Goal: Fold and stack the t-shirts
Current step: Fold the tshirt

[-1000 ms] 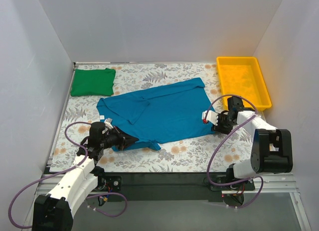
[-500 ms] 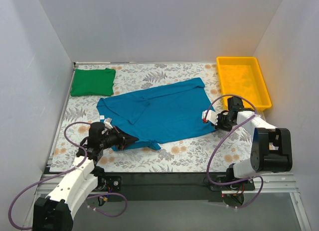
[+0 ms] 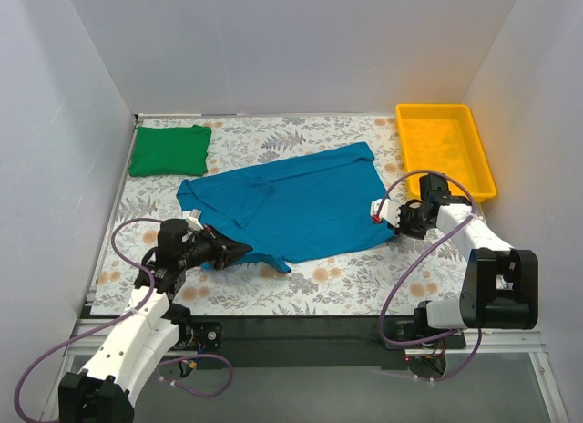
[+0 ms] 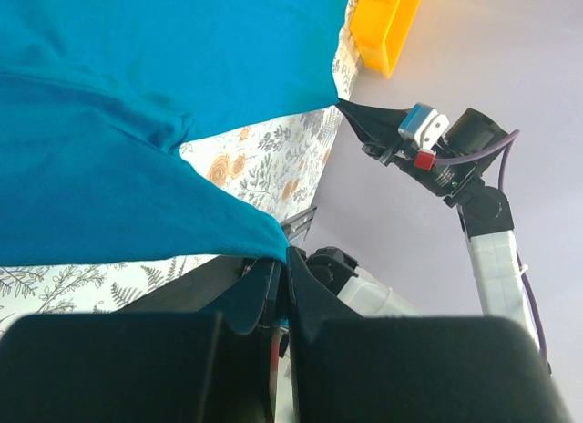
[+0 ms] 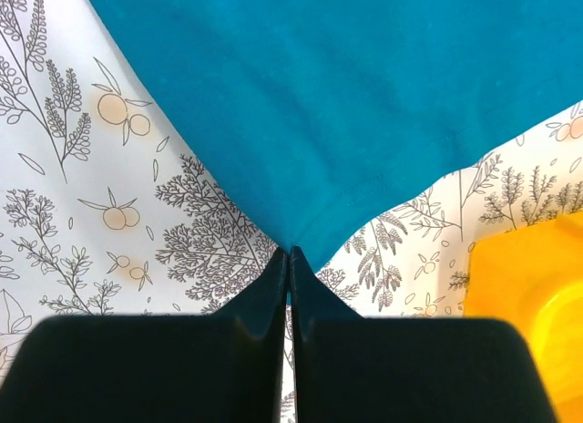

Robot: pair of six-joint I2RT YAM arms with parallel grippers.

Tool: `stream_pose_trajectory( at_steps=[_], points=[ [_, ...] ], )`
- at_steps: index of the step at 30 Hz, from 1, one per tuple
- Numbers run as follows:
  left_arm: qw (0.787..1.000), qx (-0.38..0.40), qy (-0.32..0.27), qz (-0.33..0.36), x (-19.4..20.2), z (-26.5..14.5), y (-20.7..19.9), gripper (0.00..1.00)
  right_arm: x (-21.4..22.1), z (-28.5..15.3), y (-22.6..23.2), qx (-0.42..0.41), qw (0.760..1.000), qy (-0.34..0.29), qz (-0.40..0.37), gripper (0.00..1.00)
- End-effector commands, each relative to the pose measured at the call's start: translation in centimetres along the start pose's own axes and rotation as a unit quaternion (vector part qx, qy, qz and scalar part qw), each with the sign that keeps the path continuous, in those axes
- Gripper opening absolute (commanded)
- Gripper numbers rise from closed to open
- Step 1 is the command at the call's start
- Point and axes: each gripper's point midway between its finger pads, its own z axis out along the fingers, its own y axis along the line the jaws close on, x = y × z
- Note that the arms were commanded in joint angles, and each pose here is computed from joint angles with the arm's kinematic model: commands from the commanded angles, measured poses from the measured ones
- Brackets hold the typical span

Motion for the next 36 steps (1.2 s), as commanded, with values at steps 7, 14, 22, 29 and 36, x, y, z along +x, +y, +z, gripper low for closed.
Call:
stream_pose_trajectory(
  at_steps=[7, 14, 22, 29, 36],
  points=[
    [1.000, 0.014, -0.019, 0.017, -1.1, -0.3, -3.2, 0.00, -1.7, -1.1, -3.1, 0.018, 0.999, -0.025, 0.016, 0.01],
    [0.999, 0.016, -0.032, 0.033, -2.1, -0.2, -4.7, 0.00, -2.6, -1.7, -5.2, 0.033, 0.998, -0.035, 0.028, 0.01],
    [0.997, 0.014, -0.050, 0.052, -3.4, -0.4, -6.5, 0.00, -3.2, -1.8, -6.8, 0.040, 0.997, -0.043, 0.044, 0.01],
    [0.994, 0.007, -0.085, 0.071, -5.4, -1.3, -7.8, 0.00, -3.3, -1.5, -7.9, 0.040, 0.997, -0.044, 0.053, 0.01],
    [0.992, 0.007, -0.100, 0.080, -6.8, -1.8, -8.9, 0.00, -3.2, -1.0, -8.7, 0.036, 0.997, -0.043, 0.061, 0.01]
  ],
)
